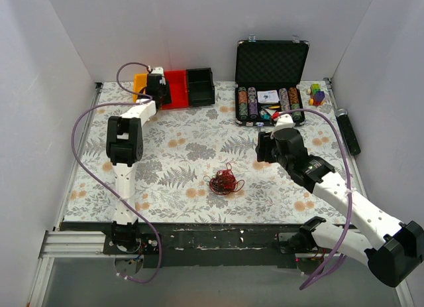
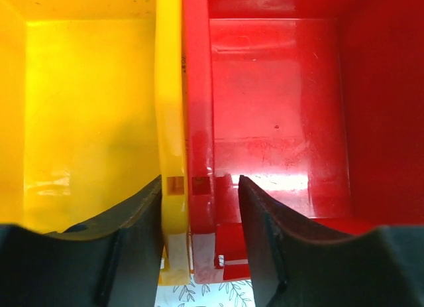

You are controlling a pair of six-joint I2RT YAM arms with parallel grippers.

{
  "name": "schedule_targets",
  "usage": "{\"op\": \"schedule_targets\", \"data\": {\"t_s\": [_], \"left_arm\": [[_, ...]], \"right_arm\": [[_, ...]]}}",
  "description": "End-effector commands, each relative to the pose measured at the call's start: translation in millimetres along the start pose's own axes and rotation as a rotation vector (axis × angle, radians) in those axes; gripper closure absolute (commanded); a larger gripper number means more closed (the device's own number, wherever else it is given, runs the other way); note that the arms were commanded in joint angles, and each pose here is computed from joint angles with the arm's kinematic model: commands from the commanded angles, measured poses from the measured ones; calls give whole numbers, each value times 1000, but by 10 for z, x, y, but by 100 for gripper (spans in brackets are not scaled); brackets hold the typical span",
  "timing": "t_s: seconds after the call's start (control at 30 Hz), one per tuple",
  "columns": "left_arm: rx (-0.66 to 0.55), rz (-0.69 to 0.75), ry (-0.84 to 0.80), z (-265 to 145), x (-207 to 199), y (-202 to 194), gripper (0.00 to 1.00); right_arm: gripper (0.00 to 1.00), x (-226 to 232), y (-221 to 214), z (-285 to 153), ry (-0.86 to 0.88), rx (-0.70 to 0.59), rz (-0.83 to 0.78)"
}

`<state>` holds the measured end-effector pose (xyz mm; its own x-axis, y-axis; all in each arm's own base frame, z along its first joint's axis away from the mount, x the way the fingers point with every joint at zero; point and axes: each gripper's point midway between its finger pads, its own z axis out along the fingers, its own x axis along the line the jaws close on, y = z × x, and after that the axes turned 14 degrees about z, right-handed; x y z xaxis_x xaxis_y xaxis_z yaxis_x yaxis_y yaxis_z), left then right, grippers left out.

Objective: Untangle the cables
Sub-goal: Untie the cable.

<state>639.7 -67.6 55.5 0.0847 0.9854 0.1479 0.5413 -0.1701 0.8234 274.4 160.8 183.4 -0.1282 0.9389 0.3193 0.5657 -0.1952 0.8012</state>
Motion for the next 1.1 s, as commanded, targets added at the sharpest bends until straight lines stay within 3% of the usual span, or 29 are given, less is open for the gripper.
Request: {"op": "schedule_targets", "data": {"t_s": [0.0,0.23,0.33,0.4,0.53,0.73,1.07], "left_arm": [[-23,19,15,-179,69,60,60],[1,39,-24,-467,-15,-184,73],[42,61,-63,-690,-80,-469,75],[16,65,-76,-831,-89,-456,75],[99,46,-123,-1189,-169,-776,74],[107,42,-219,-1883,-382,-1032,74],[114,20,-373,-2625,-916,-1175,72]], "right_arm": [[35,146,262,-65,29,-73,31],[38,177,235,-55,28,-63,27],[39,174,208,-60,25,-57,23],[39,180,178,-55,24,-48,21],[39,156,91,-30,13,-30,20],[41,138,-71,8,3,-2,30],[42,186,-286,99,18,26,38]]}}
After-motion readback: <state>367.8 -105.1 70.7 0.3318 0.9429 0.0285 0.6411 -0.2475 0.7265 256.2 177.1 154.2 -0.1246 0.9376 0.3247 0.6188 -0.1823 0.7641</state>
